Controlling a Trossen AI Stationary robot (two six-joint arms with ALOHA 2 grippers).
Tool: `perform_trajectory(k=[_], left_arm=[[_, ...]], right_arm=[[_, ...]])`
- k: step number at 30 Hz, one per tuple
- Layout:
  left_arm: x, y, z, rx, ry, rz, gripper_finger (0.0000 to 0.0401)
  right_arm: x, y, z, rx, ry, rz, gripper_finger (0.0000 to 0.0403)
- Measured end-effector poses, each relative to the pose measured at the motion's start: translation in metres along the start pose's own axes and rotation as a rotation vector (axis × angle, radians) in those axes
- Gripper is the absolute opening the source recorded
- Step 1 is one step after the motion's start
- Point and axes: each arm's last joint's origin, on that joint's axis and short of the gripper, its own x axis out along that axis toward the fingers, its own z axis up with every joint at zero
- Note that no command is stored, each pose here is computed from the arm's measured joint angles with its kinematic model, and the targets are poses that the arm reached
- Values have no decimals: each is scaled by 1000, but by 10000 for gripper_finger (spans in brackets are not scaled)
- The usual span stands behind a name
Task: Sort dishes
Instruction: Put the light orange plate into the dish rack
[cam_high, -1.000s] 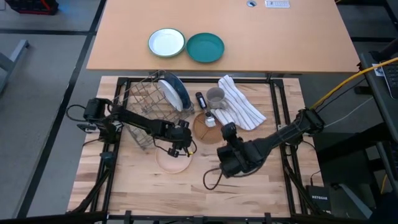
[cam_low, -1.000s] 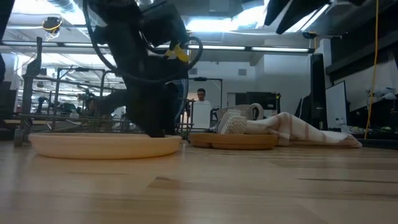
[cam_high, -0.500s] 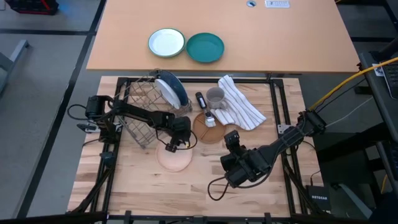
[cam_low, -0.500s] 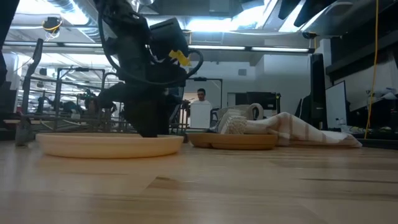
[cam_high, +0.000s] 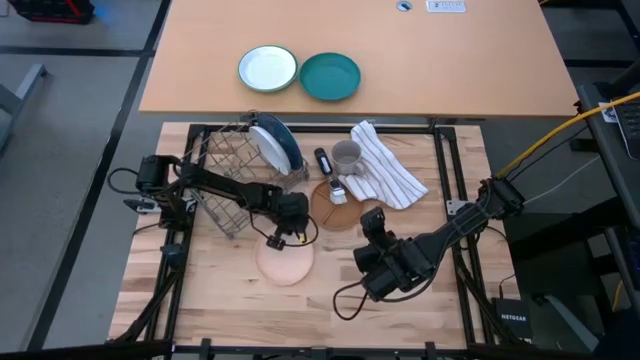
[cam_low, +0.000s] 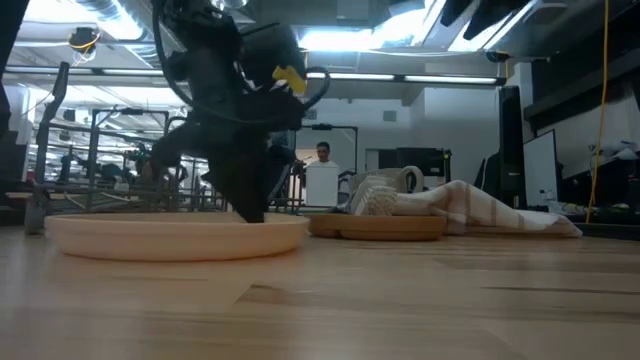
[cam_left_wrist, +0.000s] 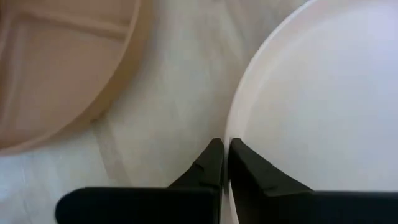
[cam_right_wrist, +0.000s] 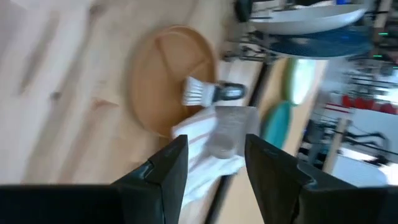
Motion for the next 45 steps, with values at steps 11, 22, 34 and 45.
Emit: perform_trajectory(k=[11, 22, 34, 45], left_arm=[[-46, 2, 52, 99, 32, 102, 3], [-186, 1, 81, 239, 82, 732, 2], [-261, -3, 43, 161, 290, 1161, 0], [-195, 16, -5, 393, 808, 1124, 0]], right_arm=[[-7, -22, -20, -47, 56, -212, 163], [-14, -49, -43, -7, 79, -260, 163], [-1, -63, -46, 10, 136, -298, 163], [11, -74, -50, 43, 182, -299, 163]])
